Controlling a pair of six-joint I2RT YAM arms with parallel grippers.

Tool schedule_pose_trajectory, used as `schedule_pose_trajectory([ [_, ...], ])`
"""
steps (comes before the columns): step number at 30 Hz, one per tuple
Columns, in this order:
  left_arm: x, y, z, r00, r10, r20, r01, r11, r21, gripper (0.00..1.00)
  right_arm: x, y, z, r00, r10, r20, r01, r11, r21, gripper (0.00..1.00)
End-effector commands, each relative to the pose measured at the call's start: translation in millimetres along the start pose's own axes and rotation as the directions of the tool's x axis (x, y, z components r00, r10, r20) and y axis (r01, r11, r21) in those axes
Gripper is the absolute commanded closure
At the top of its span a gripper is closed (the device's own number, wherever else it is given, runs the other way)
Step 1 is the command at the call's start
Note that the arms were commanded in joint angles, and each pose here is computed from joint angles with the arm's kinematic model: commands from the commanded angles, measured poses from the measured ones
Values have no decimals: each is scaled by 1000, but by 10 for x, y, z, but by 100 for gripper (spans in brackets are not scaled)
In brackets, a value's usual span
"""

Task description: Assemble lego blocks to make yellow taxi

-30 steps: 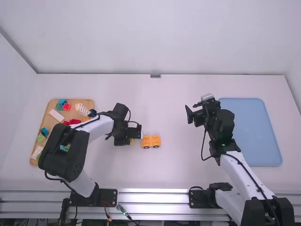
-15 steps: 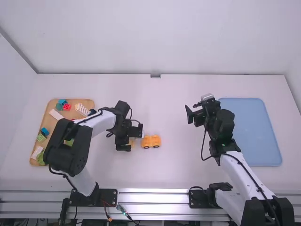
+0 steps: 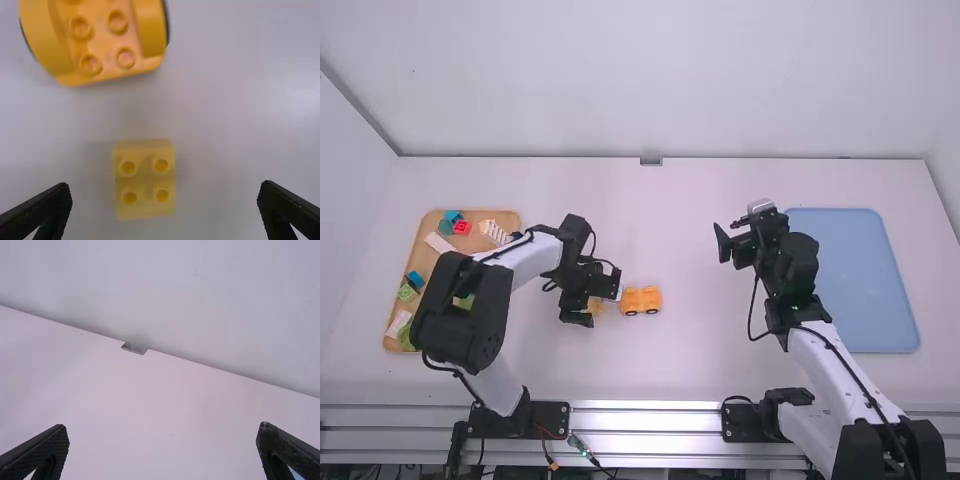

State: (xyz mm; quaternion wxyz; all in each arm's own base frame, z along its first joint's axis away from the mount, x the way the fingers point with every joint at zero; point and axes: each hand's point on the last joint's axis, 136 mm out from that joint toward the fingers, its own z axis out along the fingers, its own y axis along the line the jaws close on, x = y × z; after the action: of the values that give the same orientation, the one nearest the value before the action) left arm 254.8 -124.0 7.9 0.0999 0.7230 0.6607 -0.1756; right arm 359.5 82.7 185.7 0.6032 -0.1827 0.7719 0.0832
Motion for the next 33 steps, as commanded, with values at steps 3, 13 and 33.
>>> schedule_pose_trajectory([
  [3, -263, 61, -215, 909, 143, 391, -102, 987, -124, 1, -126, 49, 19, 1000, -2, 22, 3, 999, -39, 1],
  [13, -15, 88, 39, 825, 42, 564, 75, 980, -183, 1, -111, 176, 25, 1000, -12, 15, 13, 996, -86, 1],
  [33, 120, 52, 302, 833, 38, 552, 76, 981, -181, 39, 567, 1201, -125, 954, -222, 202, 298, 627, -720, 2],
])
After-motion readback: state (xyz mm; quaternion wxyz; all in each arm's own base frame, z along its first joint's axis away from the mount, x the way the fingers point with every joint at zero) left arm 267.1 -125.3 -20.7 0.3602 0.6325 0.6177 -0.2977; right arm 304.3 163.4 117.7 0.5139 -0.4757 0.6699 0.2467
